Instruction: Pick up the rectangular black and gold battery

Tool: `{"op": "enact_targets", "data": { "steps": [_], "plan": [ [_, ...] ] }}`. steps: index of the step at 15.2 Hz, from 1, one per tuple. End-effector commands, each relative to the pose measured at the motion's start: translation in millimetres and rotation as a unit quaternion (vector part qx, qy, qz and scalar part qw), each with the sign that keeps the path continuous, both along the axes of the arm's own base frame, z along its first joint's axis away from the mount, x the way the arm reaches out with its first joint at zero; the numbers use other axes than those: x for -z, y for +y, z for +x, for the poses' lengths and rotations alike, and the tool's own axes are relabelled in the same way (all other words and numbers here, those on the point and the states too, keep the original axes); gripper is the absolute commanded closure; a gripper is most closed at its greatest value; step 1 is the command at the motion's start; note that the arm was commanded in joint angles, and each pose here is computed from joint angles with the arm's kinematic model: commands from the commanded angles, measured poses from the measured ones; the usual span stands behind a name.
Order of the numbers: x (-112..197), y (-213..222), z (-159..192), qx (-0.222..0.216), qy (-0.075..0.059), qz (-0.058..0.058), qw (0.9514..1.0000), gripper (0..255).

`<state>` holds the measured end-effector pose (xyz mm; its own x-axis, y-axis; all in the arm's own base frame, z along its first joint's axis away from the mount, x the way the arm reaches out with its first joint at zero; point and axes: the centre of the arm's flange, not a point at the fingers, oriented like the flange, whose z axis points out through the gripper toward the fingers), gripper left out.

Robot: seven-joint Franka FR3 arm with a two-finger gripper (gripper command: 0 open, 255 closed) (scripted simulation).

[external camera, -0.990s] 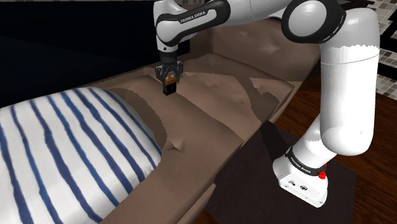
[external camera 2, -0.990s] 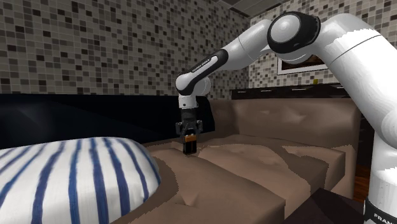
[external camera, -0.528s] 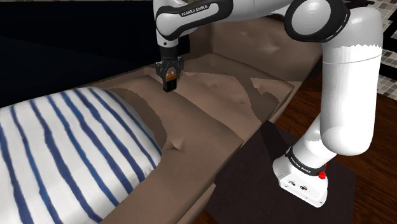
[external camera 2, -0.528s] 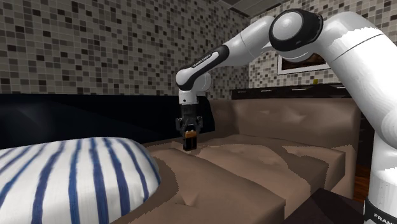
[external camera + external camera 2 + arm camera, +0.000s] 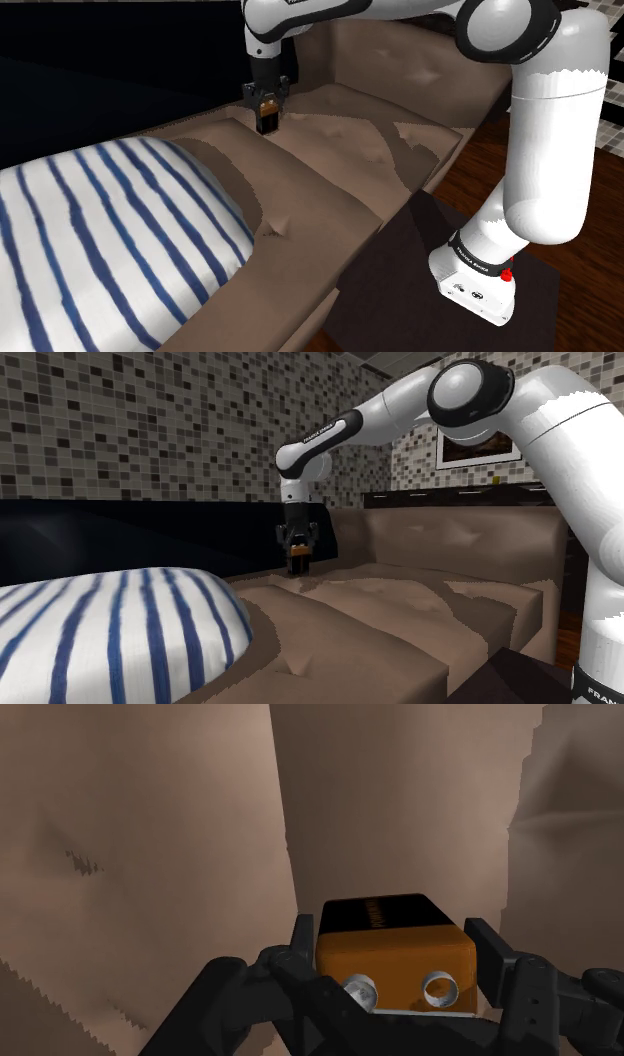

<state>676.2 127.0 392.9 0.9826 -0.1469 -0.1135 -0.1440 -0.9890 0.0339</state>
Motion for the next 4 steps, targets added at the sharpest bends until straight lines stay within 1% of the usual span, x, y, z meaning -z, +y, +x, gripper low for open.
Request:
{"op": "enact_targets", "data": {
  "steps": [1, 2, 4],
  "plan": [
    [-11.3, -0.3, 1.1, 0.000, 0.000, 0.000, 1.0000, 255],
    [-16.6, -0.3, 1.1, 0.000, 0.000, 0.000, 1.0000, 255],
    [-17.4, -0.3, 1.0, 0.000, 0.000, 0.000, 1.0000, 255]
  ]
}}
